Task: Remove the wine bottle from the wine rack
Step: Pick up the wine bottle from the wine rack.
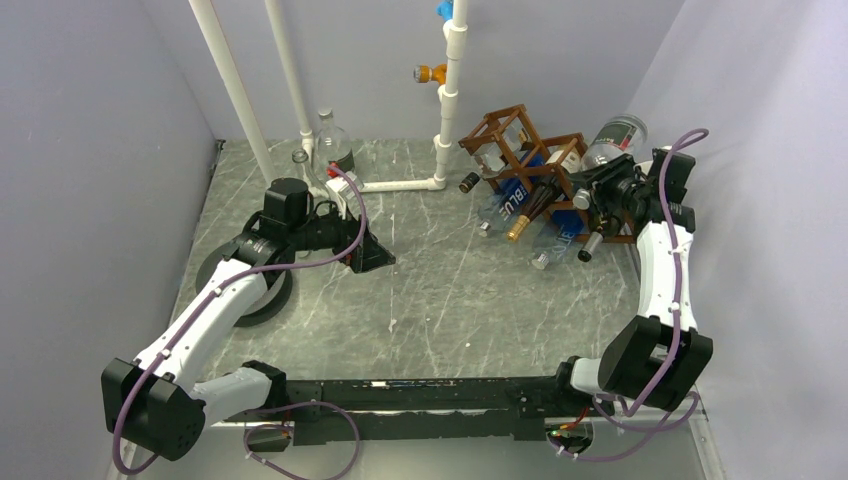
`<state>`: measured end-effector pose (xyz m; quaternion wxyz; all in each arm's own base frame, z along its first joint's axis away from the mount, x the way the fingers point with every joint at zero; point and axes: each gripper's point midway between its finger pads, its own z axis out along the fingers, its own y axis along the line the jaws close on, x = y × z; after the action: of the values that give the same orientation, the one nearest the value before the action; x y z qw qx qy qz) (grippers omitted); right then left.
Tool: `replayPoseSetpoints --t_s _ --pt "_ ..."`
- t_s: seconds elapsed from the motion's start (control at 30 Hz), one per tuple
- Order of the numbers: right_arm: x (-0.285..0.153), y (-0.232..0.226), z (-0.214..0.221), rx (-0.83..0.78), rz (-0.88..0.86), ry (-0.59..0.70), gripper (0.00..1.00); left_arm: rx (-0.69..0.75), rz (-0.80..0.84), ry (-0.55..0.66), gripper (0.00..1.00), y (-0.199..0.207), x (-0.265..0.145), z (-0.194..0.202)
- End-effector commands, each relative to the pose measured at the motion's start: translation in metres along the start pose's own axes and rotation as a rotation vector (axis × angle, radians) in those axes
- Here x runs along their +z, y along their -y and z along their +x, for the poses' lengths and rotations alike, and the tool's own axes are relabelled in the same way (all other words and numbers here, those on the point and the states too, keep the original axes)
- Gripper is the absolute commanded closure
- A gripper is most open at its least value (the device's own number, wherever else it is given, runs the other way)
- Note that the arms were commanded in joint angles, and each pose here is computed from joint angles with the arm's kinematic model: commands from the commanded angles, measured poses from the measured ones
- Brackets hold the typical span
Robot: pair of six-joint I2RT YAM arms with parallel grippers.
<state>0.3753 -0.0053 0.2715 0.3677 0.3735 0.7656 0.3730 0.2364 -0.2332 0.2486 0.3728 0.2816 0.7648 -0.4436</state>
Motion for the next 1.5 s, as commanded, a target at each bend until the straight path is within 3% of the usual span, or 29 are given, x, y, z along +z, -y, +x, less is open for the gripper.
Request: replayPoseSetpoints --t_s 0.0,0.9,1.47 --pt "-0.047 -0.101 -0.027 -0.285 -0.298 0.161 1.0 0.031 0.033 0.035 0.01 0.007 -0.002 -0.009" --pt "-0.04 -0.145 0.038 -0.436 -0.477 -0.051 1.0 0.02 0.045 0.037 0.01 0.005 0.002 -0.008" --pt "-0.028 -0.163 0.131 -0.565 -0.617 -0.334 1.0 0.0 0.04 0.062 0.01 0.004 0.003 -0.011"
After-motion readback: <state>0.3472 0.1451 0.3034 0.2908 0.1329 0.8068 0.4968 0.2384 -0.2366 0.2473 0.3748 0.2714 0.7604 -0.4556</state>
